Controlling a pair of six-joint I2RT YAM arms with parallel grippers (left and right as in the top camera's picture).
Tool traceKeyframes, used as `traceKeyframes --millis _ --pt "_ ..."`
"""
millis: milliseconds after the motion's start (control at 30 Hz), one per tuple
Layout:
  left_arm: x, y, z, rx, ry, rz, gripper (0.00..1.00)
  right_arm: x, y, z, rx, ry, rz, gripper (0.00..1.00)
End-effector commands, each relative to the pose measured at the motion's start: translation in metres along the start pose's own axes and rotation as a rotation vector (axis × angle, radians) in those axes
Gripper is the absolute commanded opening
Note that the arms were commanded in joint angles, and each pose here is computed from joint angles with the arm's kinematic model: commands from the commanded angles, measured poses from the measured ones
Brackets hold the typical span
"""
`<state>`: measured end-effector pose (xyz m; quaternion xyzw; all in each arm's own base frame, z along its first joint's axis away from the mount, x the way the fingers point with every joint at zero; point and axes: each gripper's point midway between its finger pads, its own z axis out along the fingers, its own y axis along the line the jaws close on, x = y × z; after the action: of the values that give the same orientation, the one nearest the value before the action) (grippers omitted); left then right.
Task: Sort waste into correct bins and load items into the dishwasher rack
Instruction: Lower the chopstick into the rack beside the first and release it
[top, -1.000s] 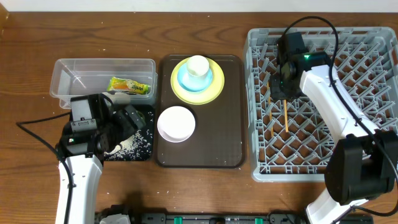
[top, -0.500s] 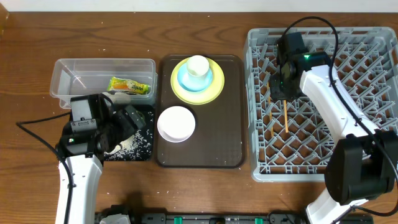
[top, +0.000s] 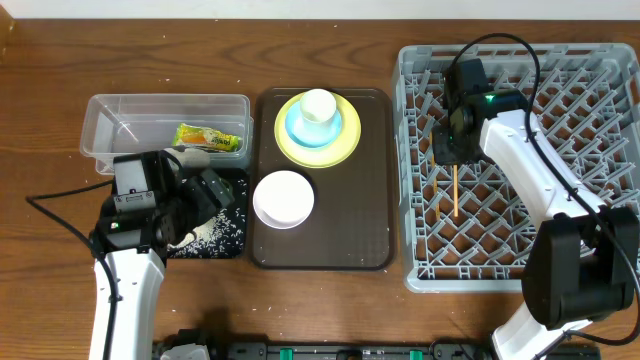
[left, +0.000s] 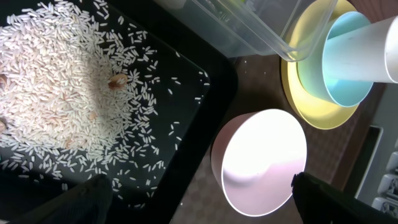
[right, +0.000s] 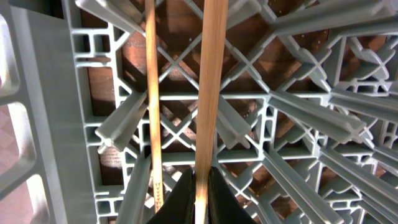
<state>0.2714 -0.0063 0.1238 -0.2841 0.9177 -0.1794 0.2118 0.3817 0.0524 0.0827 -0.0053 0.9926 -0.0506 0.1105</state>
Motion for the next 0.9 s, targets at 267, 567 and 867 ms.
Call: traceKeyframes --millis 267,567,867 --pt "-0.0039 -0.0031 -0.0028 0.009 -0.008 -0.005 0.95 0.0056 -0.0007 0.0085 -0.001 0.012 -0.014 0.08" --pt "-0.0038 -0.003 -0.0027 0.009 -0.008 -0.005 0.95 0.0065 -0.0007 0.0094 -0.001 0.014 -0.025 0.11" --pt "-0.0039 -0.0029 -0.0027 0.009 -0.008 -0.005 0.95 -0.0028 0.0001 0.0008 -0.005 -0.013 -0.022 0.13"
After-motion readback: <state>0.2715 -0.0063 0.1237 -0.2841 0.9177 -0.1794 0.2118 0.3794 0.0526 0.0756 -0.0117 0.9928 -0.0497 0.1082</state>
